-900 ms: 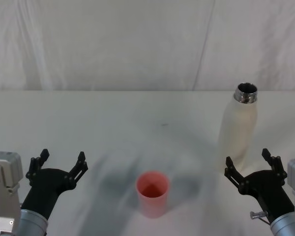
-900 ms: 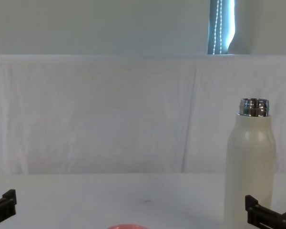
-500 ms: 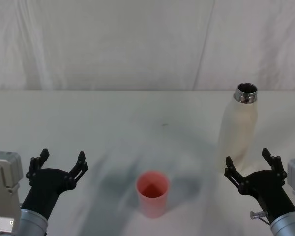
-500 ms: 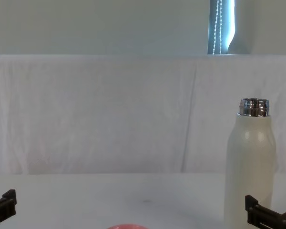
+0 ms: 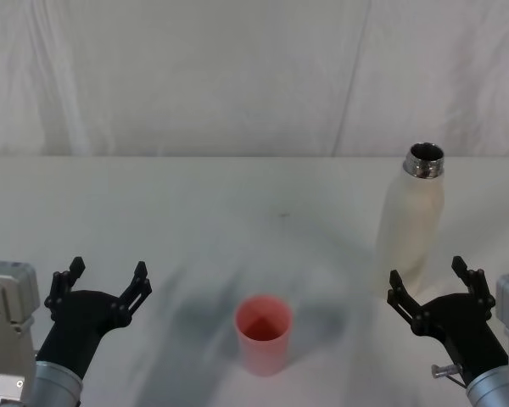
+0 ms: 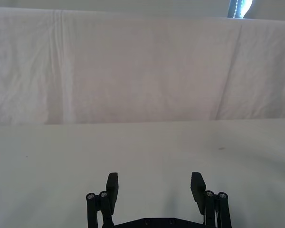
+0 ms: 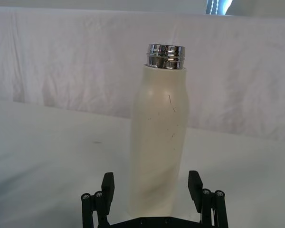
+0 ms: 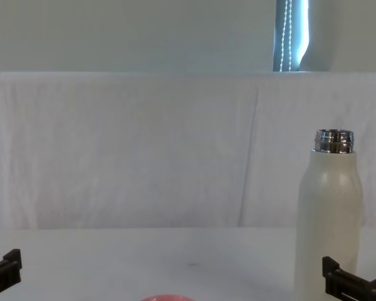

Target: Grasp the thermos with one hand and pour water into the cup lid.

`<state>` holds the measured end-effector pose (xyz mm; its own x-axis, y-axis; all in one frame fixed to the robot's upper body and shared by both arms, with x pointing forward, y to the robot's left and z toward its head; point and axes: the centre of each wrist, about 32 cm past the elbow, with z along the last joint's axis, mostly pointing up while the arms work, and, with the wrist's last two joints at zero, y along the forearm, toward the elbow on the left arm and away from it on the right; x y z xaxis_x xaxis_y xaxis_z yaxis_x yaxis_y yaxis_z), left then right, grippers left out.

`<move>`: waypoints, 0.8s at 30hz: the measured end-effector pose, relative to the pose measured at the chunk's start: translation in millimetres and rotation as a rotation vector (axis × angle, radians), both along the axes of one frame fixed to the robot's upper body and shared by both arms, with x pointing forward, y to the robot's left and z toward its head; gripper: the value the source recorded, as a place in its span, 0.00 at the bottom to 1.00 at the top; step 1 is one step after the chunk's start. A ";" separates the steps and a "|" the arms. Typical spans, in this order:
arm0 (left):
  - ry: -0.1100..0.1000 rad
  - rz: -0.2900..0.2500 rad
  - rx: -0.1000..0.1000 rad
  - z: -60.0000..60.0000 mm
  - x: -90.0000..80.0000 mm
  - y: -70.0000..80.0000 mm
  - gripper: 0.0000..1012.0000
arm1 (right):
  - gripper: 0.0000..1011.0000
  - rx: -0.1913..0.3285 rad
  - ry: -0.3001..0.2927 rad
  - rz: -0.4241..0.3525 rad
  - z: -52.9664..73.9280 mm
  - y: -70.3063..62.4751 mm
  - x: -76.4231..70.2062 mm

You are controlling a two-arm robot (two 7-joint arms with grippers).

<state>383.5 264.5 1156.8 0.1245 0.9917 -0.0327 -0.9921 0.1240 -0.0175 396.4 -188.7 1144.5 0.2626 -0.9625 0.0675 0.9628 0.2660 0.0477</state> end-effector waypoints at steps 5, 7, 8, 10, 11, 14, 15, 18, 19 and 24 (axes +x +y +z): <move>0.000 0.000 0.000 0.0 0.0 0.0 0.99 | 0.99 0.000 0.000 0.000 0.0 0.0 0.0; 0.000 0.000 0.000 0.0 0.0 0.0 0.99 | 0.99 0.000 0.000 0.000 0.0 0.0 0.0; 0.000 0.000 0.000 0.0 0.0 0.0 0.99 | 0.99 0.000 0.000 0.000 0.0 0.0 0.0; 0.000 0.000 0.000 0.0 0.0 0.0 0.99 | 0.99 0.000 0.000 0.000 0.0 0.0 0.0; 0.000 0.000 0.000 0.0 0.0 0.0 0.99 | 0.99 0.000 0.000 0.000 0.0 0.0 0.0; 0.000 0.000 0.000 0.0 0.0 0.0 0.99 | 0.99 0.000 0.000 0.000 0.0 0.0 0.0; 0.000 0.000 0.000 0.0 0.0 0.0 0.99 | 0.99 0.000 0.000 0.000 0.0 0.0 0.0; 0.000 0.000 0.000 0.0 0.0 0.0 0.99 | 0.99 0.000 0.000 0.000 0.0 0.0 0.0; 0.000 0.000 0.000 0.0 0.0 0.0 0.99 | 0.99 0.000 0.000 0.000 0.0 0.0 0.0; 0.000 0.000 0.000 0.0 0.0 0.0 0.99 | 0.99 0.000 0.000 0.000 0.0 0.0 0.0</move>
